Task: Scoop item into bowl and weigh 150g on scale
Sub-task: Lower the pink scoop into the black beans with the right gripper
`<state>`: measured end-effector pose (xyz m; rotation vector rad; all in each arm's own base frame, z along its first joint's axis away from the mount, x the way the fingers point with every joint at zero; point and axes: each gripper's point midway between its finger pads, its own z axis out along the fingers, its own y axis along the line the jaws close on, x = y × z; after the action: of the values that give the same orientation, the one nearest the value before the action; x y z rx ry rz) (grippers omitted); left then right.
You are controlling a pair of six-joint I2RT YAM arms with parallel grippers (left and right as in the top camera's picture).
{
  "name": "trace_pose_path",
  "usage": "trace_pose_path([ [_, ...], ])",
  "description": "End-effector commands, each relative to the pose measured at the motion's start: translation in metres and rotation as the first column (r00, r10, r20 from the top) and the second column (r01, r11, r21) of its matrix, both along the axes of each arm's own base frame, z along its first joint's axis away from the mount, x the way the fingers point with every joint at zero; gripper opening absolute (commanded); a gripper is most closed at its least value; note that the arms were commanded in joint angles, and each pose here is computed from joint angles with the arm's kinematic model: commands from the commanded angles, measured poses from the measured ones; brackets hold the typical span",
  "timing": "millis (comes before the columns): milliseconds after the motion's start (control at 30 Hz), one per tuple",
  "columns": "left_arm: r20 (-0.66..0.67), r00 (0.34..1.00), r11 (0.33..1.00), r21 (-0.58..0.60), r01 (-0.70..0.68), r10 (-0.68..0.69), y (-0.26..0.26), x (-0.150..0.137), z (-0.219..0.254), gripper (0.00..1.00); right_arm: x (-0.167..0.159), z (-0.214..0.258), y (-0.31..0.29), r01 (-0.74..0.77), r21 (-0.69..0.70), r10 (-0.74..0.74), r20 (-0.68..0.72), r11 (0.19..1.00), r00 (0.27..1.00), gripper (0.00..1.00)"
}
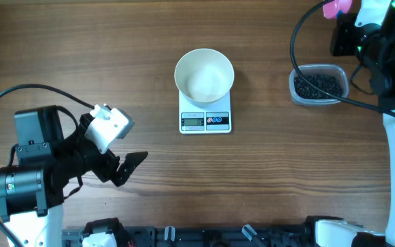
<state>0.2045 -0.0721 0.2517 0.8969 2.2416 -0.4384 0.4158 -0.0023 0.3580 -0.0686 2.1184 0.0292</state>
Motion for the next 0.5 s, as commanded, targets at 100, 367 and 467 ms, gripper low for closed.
trace_pose_path([
  [100,0.029,0.999,1.000,-0.003,0.020,-0.020,-0.0022,0.0011,0.0068,1.00,0.0015,0.0082,0.0022,-0.023,-0.011,0.023,0.023,1.000,0.999,0.04],
  [367,0.027,1.000,0.999,0.051,-0.006,0.005,0.0066,0.0036,0.0022,1.00,0.0006,0.0064,0.0022,-0.023,-0.011,0.024,0.014,1.000,1.000,0.04],
  [467,0.048,0.997,0.995,0.084,0.049,-0.053,0.0069,0.0075,-0.0020,1.00,0.0006,0.0064,0.0022,-0.023,-0.011,0.024,0.014,1.000,1.000,0.04],
])
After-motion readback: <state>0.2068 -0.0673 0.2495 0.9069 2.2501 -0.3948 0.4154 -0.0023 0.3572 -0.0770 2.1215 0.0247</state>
